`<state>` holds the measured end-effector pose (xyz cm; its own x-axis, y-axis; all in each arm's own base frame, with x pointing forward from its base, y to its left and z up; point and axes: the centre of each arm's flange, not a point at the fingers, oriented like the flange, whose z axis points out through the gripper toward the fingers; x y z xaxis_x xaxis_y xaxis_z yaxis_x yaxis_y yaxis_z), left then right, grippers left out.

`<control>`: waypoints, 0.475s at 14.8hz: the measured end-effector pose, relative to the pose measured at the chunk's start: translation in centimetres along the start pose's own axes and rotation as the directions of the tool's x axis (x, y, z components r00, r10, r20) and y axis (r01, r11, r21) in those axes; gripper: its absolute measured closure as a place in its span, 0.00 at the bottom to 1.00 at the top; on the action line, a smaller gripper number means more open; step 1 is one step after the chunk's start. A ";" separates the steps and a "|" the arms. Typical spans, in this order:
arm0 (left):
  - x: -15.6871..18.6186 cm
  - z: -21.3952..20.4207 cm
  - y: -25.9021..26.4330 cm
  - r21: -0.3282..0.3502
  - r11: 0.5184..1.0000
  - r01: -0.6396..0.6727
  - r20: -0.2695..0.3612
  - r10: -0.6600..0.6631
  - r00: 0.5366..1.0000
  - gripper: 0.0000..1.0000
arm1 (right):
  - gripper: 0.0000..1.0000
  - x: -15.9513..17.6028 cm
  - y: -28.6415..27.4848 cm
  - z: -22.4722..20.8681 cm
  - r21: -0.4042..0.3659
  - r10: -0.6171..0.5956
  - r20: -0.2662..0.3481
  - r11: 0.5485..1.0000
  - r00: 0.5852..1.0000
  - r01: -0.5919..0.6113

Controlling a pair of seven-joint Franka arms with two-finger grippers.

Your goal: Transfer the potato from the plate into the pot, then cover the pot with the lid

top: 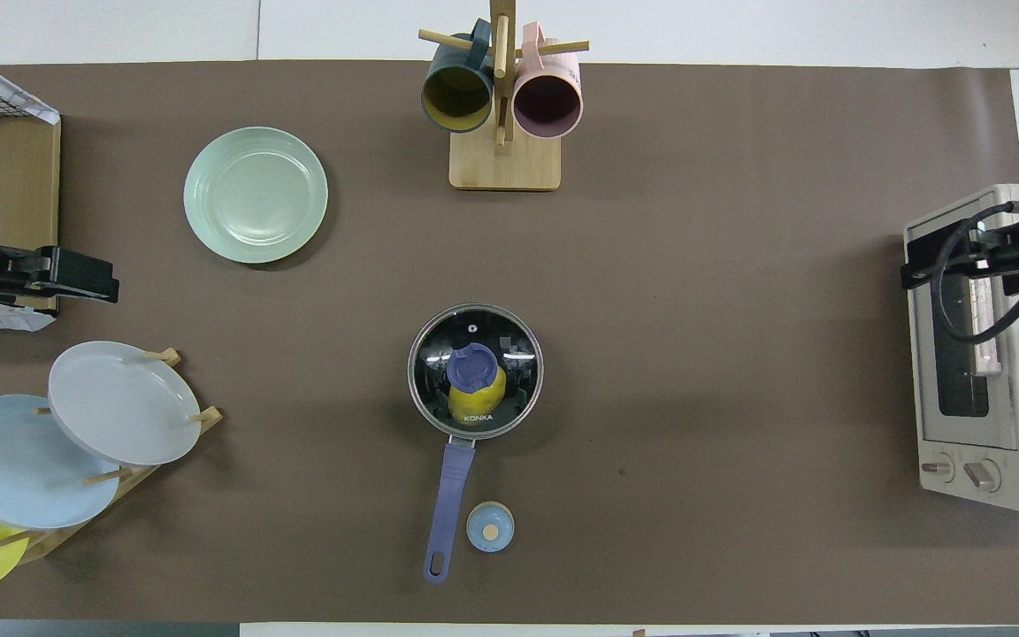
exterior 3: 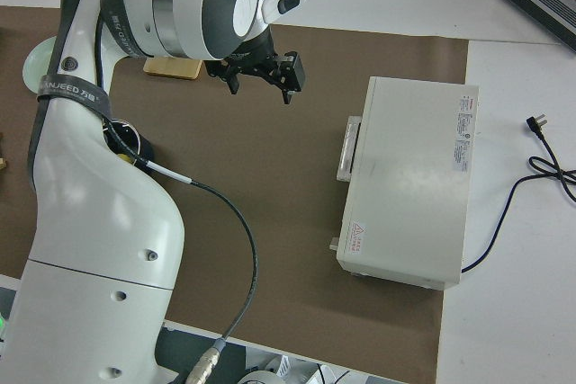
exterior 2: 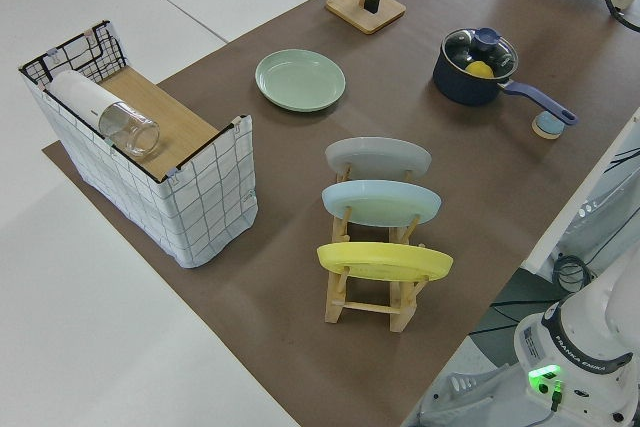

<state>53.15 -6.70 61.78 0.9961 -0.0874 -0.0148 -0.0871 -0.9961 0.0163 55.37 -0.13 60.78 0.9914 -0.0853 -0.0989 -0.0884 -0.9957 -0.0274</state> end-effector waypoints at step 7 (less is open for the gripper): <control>0.0 0.0 0.1 0.000 1.000 -0.001 0.000 0.001 1.000 0.00 | 0.00 -0.2 2.2 1.6 -0.026 0.013 -0.030 1.000 0.999 -0.014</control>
<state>53.14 -6.75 61.77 0.9960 -0.0880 -0.0153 -0.0878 -0.9960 0.0162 54.83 -2.20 59.12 0.9926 -0.0995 -0.0698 -0.0998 -0.9950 -0.0001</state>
